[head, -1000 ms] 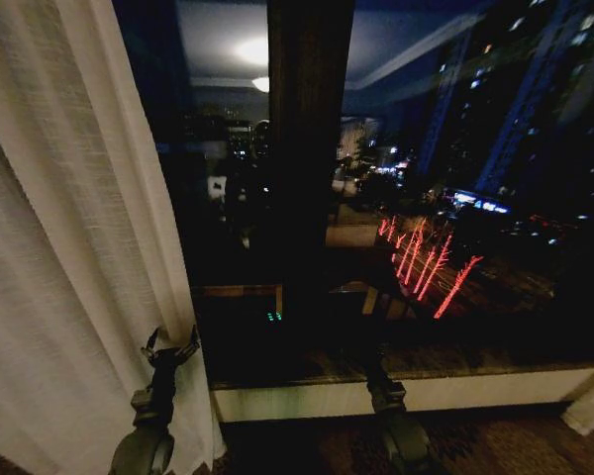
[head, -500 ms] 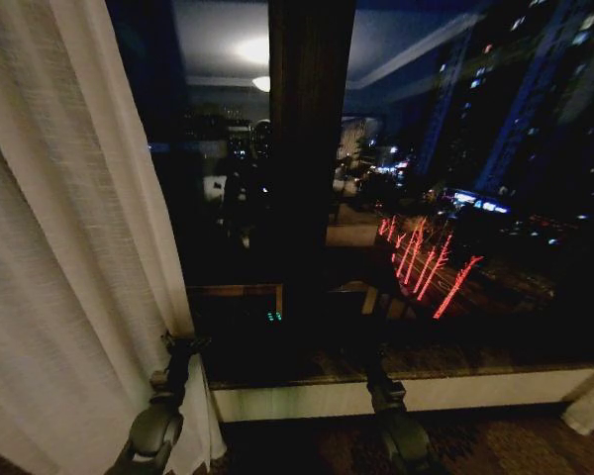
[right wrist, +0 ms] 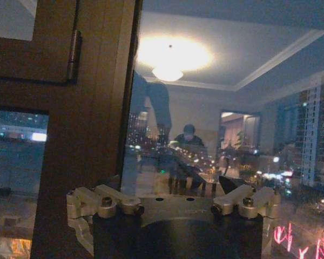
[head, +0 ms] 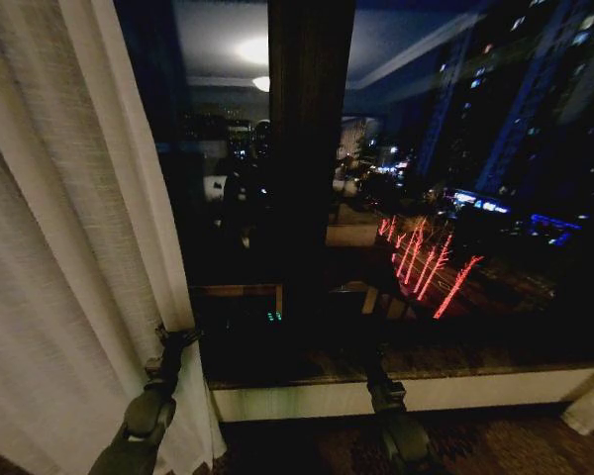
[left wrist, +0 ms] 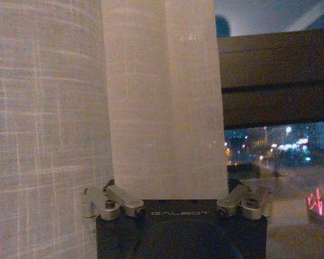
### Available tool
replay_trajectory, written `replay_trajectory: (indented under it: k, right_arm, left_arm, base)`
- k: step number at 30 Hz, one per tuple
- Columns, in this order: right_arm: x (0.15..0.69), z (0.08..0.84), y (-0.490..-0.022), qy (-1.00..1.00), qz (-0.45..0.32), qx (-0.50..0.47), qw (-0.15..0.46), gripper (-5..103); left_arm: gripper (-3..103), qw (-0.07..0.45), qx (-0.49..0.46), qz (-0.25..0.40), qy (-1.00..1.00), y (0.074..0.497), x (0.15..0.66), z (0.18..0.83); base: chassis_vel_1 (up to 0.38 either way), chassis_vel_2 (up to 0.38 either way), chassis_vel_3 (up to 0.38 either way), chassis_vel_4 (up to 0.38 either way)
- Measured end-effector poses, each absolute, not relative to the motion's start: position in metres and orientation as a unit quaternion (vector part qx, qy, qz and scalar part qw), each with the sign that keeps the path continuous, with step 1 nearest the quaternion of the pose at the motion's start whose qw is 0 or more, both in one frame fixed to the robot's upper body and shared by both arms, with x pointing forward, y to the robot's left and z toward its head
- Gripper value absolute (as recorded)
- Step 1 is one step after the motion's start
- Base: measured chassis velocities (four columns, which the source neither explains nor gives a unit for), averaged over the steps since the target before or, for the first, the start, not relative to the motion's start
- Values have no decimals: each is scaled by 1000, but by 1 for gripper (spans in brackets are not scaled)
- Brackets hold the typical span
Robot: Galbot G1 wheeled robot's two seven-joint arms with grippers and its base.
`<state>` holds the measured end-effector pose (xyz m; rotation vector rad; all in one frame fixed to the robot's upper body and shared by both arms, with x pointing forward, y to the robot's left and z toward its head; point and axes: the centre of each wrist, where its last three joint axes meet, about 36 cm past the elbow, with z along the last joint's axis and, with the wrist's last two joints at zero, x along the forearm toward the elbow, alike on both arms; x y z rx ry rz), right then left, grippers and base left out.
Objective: Open the curtains by pulling them apart, changing their state from closed to fully open.
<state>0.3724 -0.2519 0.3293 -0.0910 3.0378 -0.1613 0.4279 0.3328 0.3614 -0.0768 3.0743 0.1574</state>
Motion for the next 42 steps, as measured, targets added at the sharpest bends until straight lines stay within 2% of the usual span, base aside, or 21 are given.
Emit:
replay_trajectory:
  k: [1,2,5,8,10,14,16,17,19,23,25,26,27,42]
  right_arm:
    - [372,329,-252,997,-53,-30,49,100]
    - [372,329,-252,997,-53,-30,49,100]
    - [372,329,-252,997,-53,-30,49,100]
    - [372,329,-252,997,-53,-30,49,100]
    - [372,329,-252,997,-53,-30,49,100]
    - [372,329,-252,997,-53,-30,49,100]
    - [372,329,-252,997,-53,-30,49,100]
    - [372,329,-252,997,-53,-30,49,100]
    - [372,329,-252,997,-53,-30,49,100]
    - [372,329,-252,997,-53,-30,49,100]
    - [372,329,-252,997,-53,-30,49,100]
    - [372,329,-252,997,-53,-30,49,100]
    - [372,329,-252,997,-53,-30,49,100]
    - [372,329,-252,997,-53,-30,49,100]
  left_arm:
    - [93,31,-25,51,998,333,428,361]
    - [82,36,-23,48,998,334,430,362]
    - [77,37,-22,44,998,334,430,362]
    - [61,40,-24,40,998,335,430,358]
    - [61,41,-24,40,998,336,430,358]
    - [39,45,-28,37,998,338,430,358]
    - [39,45,-28,37,998,338,430,358]
    - [28,45,-29,35,998,338,430,358]
    - [28,45,-29,34,998,338,429,357]
    - [6,42,-35,24,998,338,428,358]
    - [6,41,-35,23,998,338,428,358]
    - [1,40,-40,18,998,338,428,359]
    - [0,40,-42,15,998,339,428,359]
    - [0,42,-44,15,998,340,428,361]
  base:
    - [0,0,0,0]
    - [0,0,0,0]
    - [0,0,0,0]
    - [0,0,0,0]
    - [0,0,0,0]
    - [0,0,0,0]
    - [0,0,0,0]
    - [0,0,0,0]
    - [0,0,0,0]
    - [0,0,0,0]
    - [0,0,0,0]
    - [0,0,0,0]
    - [0,0,0,0]
    - [28,27,-22,-24]
